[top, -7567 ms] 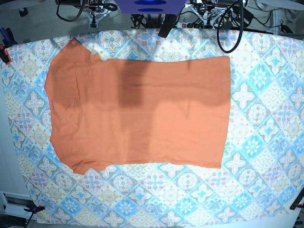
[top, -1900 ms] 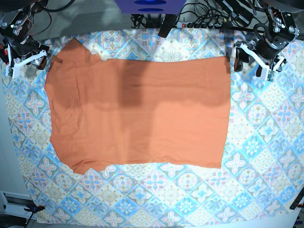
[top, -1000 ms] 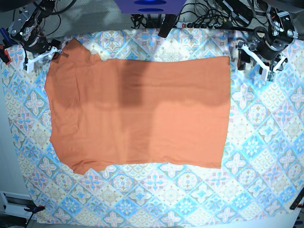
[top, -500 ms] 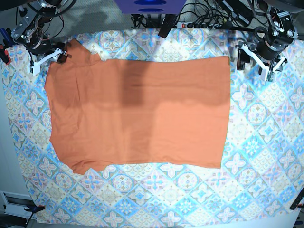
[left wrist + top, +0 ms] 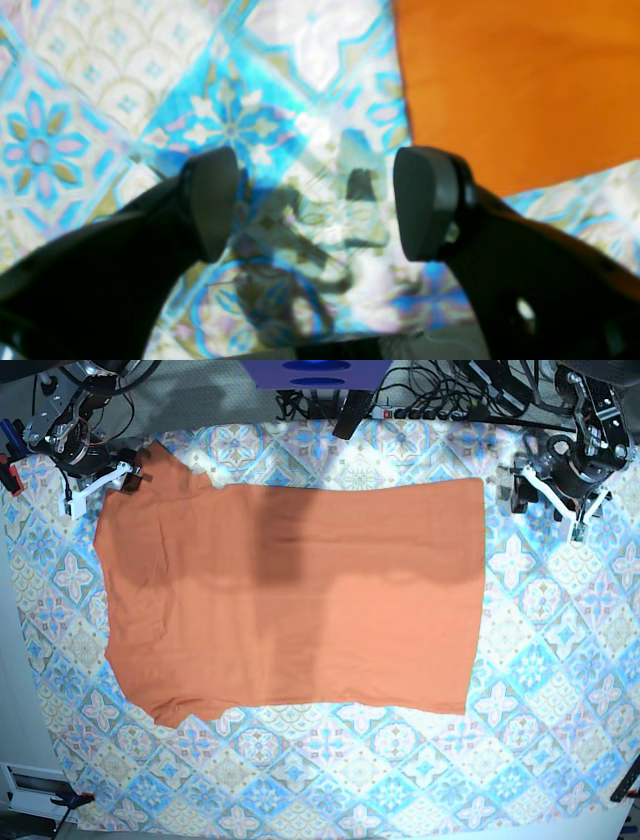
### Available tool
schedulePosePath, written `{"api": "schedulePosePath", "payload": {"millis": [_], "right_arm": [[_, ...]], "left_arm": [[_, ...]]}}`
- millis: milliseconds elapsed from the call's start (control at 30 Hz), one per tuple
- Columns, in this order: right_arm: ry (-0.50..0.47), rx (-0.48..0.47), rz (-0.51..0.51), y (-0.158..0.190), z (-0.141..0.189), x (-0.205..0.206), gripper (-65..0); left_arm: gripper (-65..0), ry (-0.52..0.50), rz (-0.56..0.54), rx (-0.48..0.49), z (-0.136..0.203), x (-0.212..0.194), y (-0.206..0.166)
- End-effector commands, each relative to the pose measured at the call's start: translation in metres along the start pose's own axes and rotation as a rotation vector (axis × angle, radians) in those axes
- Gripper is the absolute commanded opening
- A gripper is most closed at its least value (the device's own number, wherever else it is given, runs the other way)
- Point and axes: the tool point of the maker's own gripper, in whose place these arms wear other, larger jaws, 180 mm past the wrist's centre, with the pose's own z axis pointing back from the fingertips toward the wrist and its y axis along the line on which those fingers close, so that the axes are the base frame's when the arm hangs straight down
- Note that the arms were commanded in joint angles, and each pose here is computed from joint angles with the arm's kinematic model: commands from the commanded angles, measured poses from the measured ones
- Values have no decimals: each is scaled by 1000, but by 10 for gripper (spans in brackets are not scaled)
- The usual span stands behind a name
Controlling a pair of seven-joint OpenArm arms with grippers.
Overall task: Fold the T-shirt properly
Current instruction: 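Grasp the shirt's shoulder edges with both grippers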
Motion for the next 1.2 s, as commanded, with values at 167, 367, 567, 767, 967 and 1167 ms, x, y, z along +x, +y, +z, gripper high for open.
{"api": "schedulePosePath", "payload": {"millis": [167, 367, 567, 767, 967, 1167], "right_arm": [[11, 15, 3, 7, -5, -3, -321], [14, 14, 5, 7, -5, -4, -321], [14, 14, 5, 7, -5, -4, -321], [34, 4, 2, 3, -3, -14, -321], [-24, -22, 46, 3, 11, 5, -321], [-17, -31, 49, 0, 14, 1, -321]], "left_arm": [[-178, 41, -28, -40, -2, -4, -2], [-175, 46, -13, -55, -8, -2, -10], [-179, 67, -65, -133, -19, -2, -40], [-179, 78, -34, -160, -25, -10, -52], [-179, 139, 13, -214, -46, -27, -62], [-179, 184, -3, -282, -58, -37, -85]]}}
